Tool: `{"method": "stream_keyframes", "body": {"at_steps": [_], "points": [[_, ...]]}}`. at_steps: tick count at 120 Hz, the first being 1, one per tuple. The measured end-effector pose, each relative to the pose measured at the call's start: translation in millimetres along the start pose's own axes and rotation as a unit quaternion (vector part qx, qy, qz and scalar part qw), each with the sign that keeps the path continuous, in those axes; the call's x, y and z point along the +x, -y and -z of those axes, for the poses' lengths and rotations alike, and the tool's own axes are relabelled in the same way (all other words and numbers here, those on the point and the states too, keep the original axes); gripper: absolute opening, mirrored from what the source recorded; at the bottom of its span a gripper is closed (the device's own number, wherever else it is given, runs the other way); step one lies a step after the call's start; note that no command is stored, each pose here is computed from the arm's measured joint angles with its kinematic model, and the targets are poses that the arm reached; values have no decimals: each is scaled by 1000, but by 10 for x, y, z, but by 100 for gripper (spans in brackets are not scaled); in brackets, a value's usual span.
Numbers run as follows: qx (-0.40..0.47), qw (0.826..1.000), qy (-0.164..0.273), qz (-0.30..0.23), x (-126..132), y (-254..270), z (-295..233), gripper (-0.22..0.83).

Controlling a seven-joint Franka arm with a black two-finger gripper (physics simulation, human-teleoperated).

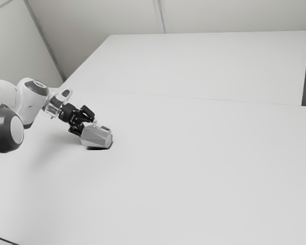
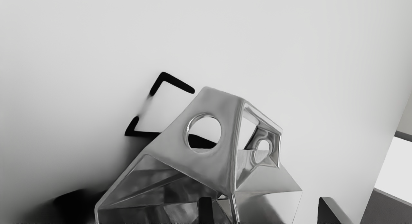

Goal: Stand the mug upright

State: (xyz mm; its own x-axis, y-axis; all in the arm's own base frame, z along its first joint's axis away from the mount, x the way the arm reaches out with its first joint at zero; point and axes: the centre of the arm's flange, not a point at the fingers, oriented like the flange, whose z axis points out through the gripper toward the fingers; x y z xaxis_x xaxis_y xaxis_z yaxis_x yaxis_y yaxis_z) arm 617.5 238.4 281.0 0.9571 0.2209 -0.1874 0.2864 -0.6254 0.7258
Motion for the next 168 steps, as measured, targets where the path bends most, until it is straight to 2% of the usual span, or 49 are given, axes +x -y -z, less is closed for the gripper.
{"method": "stream_keyframes", "body": {"at_steps": [9,31,63,84,103,121,146,168], "points": [[5,1000,0,-3,-2,14,22,11],[14,1000,-7,-22,34,-95,115,-5],[25,999,-3,-37,42,-235,92,-12],[108,990,11,-89,-127,-855,223,-16],[200,970,31,-134,-544,-1394,-64,-16],[287,939,30,-185,-921,-1780,-415,-17],[381,895,-2,-232,-982,-1953,-667,-17],[418,876,-21,-238,-987,-1955,-839,-17]]}}
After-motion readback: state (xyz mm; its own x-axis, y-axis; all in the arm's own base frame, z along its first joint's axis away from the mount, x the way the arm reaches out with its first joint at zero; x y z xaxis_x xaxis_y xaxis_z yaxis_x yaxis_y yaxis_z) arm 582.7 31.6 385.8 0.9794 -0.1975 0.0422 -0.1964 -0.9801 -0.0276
